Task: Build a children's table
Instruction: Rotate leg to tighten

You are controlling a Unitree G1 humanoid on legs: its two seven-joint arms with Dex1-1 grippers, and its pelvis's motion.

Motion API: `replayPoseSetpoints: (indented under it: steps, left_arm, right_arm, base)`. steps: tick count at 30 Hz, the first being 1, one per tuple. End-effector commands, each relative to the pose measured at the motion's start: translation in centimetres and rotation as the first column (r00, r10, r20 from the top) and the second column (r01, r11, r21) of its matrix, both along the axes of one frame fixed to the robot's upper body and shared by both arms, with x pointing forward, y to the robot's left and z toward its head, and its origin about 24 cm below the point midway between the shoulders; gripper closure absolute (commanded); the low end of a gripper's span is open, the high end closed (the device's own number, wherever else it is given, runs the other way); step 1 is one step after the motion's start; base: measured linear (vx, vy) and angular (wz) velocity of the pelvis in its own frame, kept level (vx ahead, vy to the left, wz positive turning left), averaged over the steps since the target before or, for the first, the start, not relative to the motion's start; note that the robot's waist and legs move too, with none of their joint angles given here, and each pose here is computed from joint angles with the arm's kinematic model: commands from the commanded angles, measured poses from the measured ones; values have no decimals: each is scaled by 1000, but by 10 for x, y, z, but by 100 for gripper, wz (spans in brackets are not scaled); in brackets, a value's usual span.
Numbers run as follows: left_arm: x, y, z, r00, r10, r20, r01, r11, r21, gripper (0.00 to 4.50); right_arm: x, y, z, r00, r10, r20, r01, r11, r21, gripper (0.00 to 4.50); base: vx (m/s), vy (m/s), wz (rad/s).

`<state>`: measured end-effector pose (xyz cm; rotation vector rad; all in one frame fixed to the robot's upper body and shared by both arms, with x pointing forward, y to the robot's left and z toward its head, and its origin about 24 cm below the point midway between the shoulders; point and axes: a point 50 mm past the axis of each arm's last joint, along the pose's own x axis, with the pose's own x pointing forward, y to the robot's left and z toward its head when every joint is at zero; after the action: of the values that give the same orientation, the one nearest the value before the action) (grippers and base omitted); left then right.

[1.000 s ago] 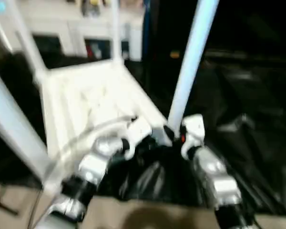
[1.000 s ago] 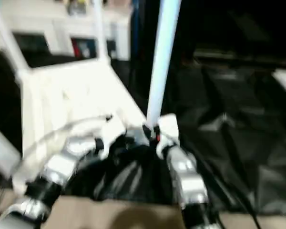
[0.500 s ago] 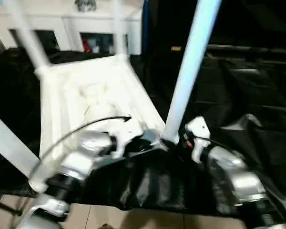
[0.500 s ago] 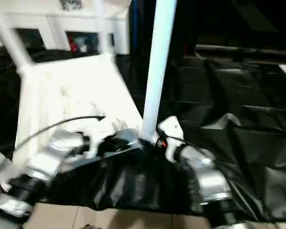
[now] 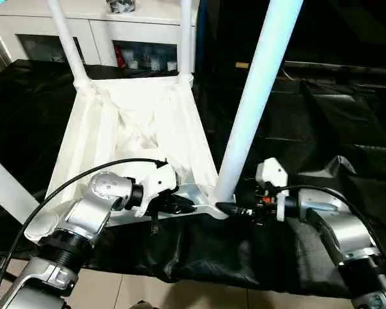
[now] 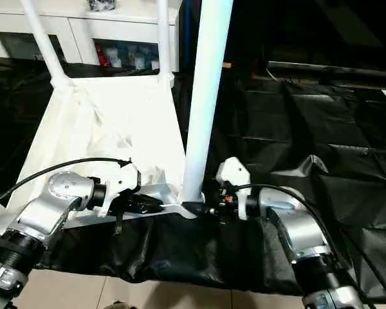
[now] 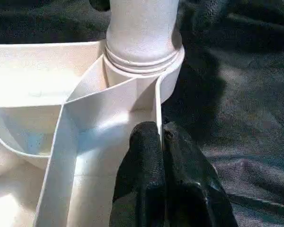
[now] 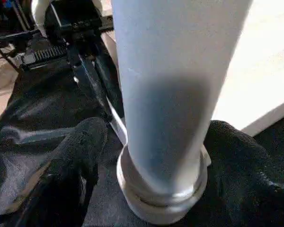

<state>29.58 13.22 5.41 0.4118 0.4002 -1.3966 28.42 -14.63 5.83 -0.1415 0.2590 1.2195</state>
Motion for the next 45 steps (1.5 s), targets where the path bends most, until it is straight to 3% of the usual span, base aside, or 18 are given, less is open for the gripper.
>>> replayPoseSetpoints:
  steps: [1,20,27,31,34,38,39,41,45]
  left_arm:
    - [-2,-7,-1,997,-73,-14,73,997,22,450]
    - [-1,-6,-3,997,-77,-16,78,996,40,450]
    - [-2,-5,-5,997,-73,-23,74,996,46,450]
    - [3,-7,-11,1000,1,-1,-1,998,59,450]
    - [6,-12,-12,999,44,13,-45,998,53,450]
    - [13,-39,-14,984,174,40,-174,985,9,450]
    - [14,-45,-14,981,191,43,-191,982,0,450]
    - [15,-65,-15,971,236,27,-235,971,-39,450]
    - [16,-84,-12,964,264,34,-261,963,-71,450]
  right_arm:
    - [1,1,2,1000,27,14,-27,1000,-15,91]
    - [6,1,-4,998,68,-6,-68,997,-43,251]
    - [3,3,-8,996,87,-19,-88,995,-46,255]
    - [-8,9,-23,997,49,-62,-51,998,-37,255]
    - [-8,13,-29,998,-30,-52,28,999,-38,255]
    - [0,30,-51,936,-350,-40,347,936,-65,255]
    - [1,34,-52,920,-389,-56,386,921,-49,255]
    - [11,49,-52,840,-534,-93,534,845,-25,255]
    - [21,66,-46,785,-610,-107,614,789,10,255]
  base:
    - [0,0,0]
    - [0,0,0]
    - [0,0,0]
    - [0,0,0]
    - [0,0,0]
    - [-34,2,-2]
    - [-82,7,-7]
    - [-69,26,-14]
    - [-22,19,-8]
